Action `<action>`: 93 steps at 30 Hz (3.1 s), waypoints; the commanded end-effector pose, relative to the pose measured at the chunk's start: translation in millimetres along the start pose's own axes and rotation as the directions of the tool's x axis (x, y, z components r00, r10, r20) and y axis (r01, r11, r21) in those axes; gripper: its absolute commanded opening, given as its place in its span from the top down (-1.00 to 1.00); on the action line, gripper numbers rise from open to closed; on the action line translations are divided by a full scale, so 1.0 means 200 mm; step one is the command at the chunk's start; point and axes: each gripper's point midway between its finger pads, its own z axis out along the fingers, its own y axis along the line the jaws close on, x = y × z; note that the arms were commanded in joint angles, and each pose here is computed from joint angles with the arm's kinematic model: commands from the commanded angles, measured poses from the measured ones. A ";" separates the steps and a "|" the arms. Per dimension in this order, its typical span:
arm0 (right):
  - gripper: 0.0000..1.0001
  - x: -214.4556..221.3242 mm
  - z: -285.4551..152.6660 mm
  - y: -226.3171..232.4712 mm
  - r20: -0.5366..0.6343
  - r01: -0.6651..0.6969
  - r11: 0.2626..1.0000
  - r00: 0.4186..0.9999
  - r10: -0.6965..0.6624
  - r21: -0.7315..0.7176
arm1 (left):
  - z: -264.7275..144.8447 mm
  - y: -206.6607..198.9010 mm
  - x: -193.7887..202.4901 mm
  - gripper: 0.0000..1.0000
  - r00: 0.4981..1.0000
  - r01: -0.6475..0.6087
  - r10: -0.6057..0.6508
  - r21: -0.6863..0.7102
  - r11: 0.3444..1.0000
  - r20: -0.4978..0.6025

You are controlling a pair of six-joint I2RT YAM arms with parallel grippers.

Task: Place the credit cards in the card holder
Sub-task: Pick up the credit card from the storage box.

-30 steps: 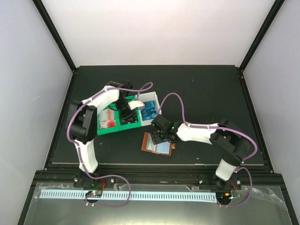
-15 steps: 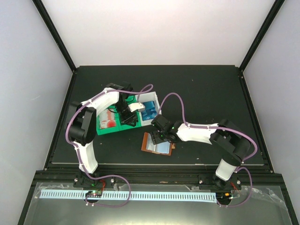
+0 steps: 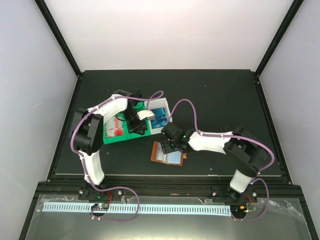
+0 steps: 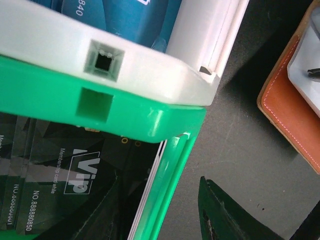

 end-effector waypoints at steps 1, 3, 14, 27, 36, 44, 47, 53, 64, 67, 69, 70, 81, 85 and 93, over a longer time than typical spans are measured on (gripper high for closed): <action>-0.50 0.32 0.10 -0.12 -0.220 -0.014 0.997 0.975 0.030 0.074 | -0.03 -0.06 0.00 0.14 1.000 -0.013 0.012 0.039 0.999 0.016; -0.50 0.32 0.09 -0.12 -0.217 -0.012 0.997 0.976 0.028 0.073 | -0.05 -0.07 0.00 0.14 1.000 -0.015 0.015 0.036 0.999 0.019; -0.50 0.32 0.10 -0.12 -0.220 -0.011 0.997 0.975 0.026 0.070 | -0.08 -0.08 0.01 0.33 0.999 -0.032 0.032 0.023 0.999 0.035; -0.50 0.32 0.10 -0.12 -0.220 -0.010 0.997 0.975 0.027 0.075 | -0.07 -0.05 0.00 0.16 0.999 -0.027 0.028 -0.010 1.000 0.037; -0.50 0.33 0.11 -0.12 -0.226 -0.014 0.998 0.974 0.029 0.068 | 0.04 0.04 0.04 -0.09 1.000 0.001 -0.002 -0.054 0.999 -0.023; -0.50 0.33 0.11 -0.11 -0.228 -0.012 0.998 0.973 0.027 0.067 | 0.04 -0.02 0.06 0.00 0.999 0.002 -0.002 0.001 1.000 -0.032; -0.50 0.33 0.11 -0.12 -0.230 -0.009 0.998 0.973 0.024 0.067 | 0.00 -0.04 0.03 0.05 1.000 -0.016 0.016 0.012 1.000 0.001; -0.50 0.33 0.11 -0.12 -0.227 -0.004 0.997 0.974 0.020 0.071 | -0.02 -0.08 0.04 0.17 1.000 -0.028 0.028 0.029 0.999 0.011; -0.50 0.33 0.10 -0.12 -0.225 -0.004 0.997 0.974 0.020 0.075 | -0.03 -0.08 0.05 0.53 0.999 -0.033 0.032 0.031 0.999 0.006; -0.50 0.33 0.10 -0.12 -0.223 -0.004 0.997 0.975 0.020 0.074 | -0.05 -0.09 0.05 0.52 0.999 -0.037 0.037 0.030 0.999 0.012; -0.50 0.33 0.10 -0.12 -0.223 -0.004 0.997 0.975 0.021 0.074 | -0.05 -0.09 0.05 0.50 0.999 -0.040 0.039 0.032 0.999 0.017; -0.50 0.33 0.10 -0.12 -0.224 -0.004 0.997 0.974 0.020 0.073 | -0.06 -0.10 0.05 0.50 0.999 -0.042 0.041 0.033 0.999 0.019; -0.50 0.33 0.10 -0.13 -0.227 -0.004 0.997 0.974 0.022 0.078 | -0.08 -0.11 0.05 0.51 0.998 -0.051 0.050 0.039 0.998 0.033; -0.50 0.33 0.11 -0.13 -0.227 -0.002 0.997 0.974 0.020 0.079 | -0.07 -0.11 0.05 0.57 0.998 -0.050 0.048 0.037 0.998 0.035; -0.50 0.33 0.10 -0.13 -0.227 0.000 0.997 0.974 0.018 0.079 | -0.10 -0.12 0.05 0.61 0.998 -0.045 0.044 0.037 0.998 0.041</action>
